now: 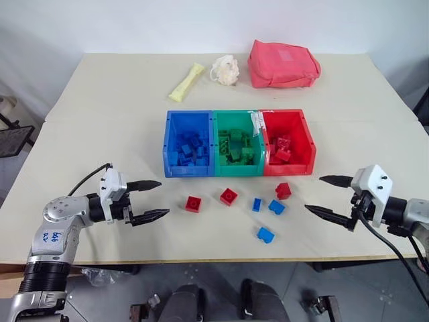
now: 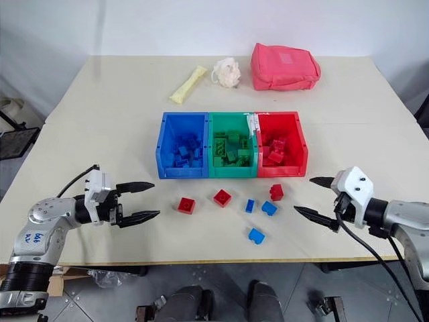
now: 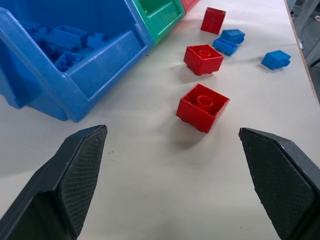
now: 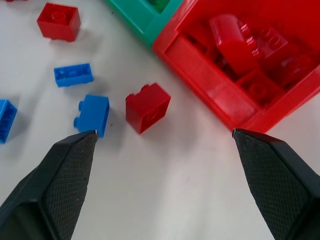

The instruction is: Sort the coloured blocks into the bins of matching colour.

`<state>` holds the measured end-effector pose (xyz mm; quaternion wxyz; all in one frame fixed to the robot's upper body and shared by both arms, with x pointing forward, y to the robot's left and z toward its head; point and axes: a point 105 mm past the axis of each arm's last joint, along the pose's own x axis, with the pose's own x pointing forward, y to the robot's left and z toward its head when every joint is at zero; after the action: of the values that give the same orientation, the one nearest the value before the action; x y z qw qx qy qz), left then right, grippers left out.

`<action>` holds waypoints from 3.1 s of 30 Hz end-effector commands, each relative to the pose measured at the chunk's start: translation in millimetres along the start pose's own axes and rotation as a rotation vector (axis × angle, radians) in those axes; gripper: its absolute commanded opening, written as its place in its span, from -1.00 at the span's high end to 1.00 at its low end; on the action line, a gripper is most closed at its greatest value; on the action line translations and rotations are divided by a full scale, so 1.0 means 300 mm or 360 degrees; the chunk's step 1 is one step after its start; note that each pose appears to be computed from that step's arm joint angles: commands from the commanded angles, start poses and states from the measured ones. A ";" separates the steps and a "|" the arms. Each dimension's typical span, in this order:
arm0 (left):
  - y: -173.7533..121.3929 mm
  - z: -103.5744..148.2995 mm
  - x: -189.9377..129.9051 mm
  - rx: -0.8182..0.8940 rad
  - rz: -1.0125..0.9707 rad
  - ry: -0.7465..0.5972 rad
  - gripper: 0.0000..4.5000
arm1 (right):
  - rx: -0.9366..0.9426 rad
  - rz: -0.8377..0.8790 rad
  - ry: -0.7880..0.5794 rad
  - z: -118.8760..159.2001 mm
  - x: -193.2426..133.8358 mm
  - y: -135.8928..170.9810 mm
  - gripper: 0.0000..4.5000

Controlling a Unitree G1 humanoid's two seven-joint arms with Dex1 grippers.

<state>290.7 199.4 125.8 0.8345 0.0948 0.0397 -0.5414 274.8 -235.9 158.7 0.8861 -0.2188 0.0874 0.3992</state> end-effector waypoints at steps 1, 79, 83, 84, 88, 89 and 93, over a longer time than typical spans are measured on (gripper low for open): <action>0.008 0.026 0.011 0.0036 0.0003 -0.0043 -0.99 | -0.0033 -0.0003 -0.0101 0.054 0.011 0.002 -1.00; -0.172 0.061 0.015 0.0041 -0.0129 -0.0212 -1.00 | 0.0287 0.0121 -0.0020 0.017 0.286 0.025 -0.15; -0.164 0.062 0.025 0.0049 -0.0128 -0.0219 -1.00 | 0.0233 0.0104 -0.0071 0.065 0.257 0.023 0.46; -0.162 0.063 0.028 0.0050 -0.0130 -0.0223 -1.00 | 0.0214 0.0099 -0.0089 0.082 0.249 0.021 0.60; -0.149 0.065 0.034 0.0057 -0.0134 -0.0230 -1.00 | 0.0157 0.0066 -0.0170 0.150 0.233 -0.004 0.59; -0.145 0.066 0.038 0.0062 -0.0141 -0.0235 -1.00 | 0.0121 0.0024 -0.0223 0.190 0.229 -0.032 0.59; -0.128 0.071 0.055 0.0085 -0.0165 -0.0251 -1.00 | 0.0009 -0.0119 -0.0415 0.312 0.226 -0.128 0.59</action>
<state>260.6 166.3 137.2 0.8067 0.0664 -0.0241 -0.5867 343.8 -166.8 212.7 0.9000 -0.1633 0.0068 0.4041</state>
